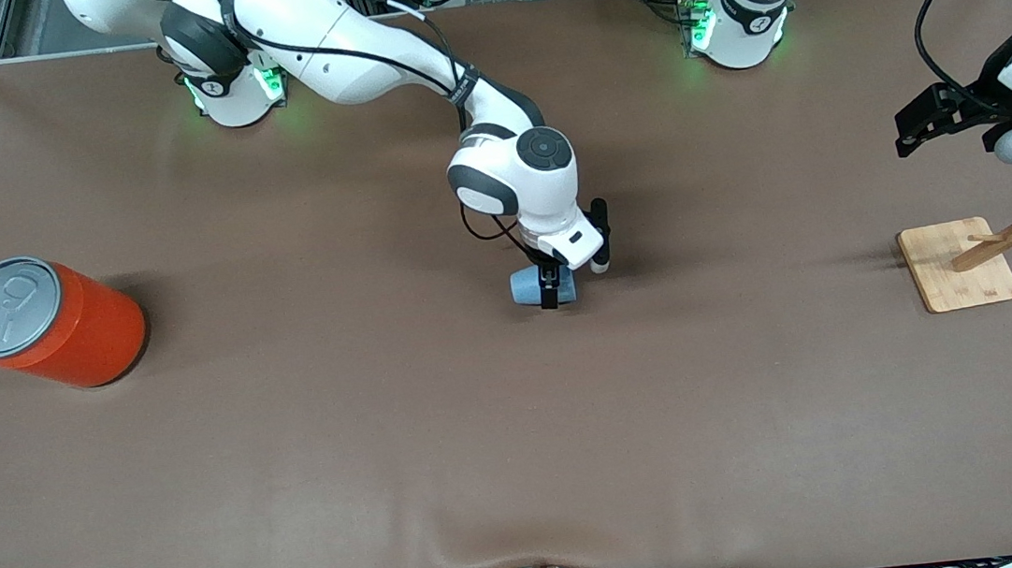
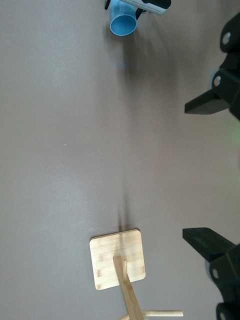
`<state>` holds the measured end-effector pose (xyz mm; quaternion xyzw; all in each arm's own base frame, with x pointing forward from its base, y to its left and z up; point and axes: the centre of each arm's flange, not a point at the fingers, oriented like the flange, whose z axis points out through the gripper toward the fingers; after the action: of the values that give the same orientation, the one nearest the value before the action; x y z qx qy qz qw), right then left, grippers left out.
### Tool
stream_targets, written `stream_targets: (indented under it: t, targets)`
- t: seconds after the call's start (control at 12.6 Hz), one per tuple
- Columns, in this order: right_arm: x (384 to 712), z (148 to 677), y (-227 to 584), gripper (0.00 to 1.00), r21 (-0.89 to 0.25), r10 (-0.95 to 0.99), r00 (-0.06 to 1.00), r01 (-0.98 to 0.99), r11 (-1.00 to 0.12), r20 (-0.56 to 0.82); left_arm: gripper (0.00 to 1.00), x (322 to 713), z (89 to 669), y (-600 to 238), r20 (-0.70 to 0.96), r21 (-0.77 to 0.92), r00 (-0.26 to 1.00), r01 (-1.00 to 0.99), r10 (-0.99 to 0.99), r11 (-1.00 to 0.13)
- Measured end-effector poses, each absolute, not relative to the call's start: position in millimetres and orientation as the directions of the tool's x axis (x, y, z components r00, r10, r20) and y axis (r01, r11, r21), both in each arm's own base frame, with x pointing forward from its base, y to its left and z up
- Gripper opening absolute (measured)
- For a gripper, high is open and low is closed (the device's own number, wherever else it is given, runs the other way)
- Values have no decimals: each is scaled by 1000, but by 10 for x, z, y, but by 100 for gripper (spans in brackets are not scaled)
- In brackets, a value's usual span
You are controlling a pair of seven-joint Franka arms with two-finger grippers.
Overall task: Flip cup
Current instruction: 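Lower the held blue cup onto the table with the right gripper, then open the right gripper and release the blue cup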
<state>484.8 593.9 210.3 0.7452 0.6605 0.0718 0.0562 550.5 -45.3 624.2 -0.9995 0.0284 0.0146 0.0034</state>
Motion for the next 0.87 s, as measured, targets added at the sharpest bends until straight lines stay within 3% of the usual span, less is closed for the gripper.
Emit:
stream_targets:
  t: [0.87]
  targets:
    - [4757, 2452, 5968, 100, 152, 990, 134, 980, -127, -36, 100, 5513, 6225, -339, -35, -6, 999, -36, -36, -999]
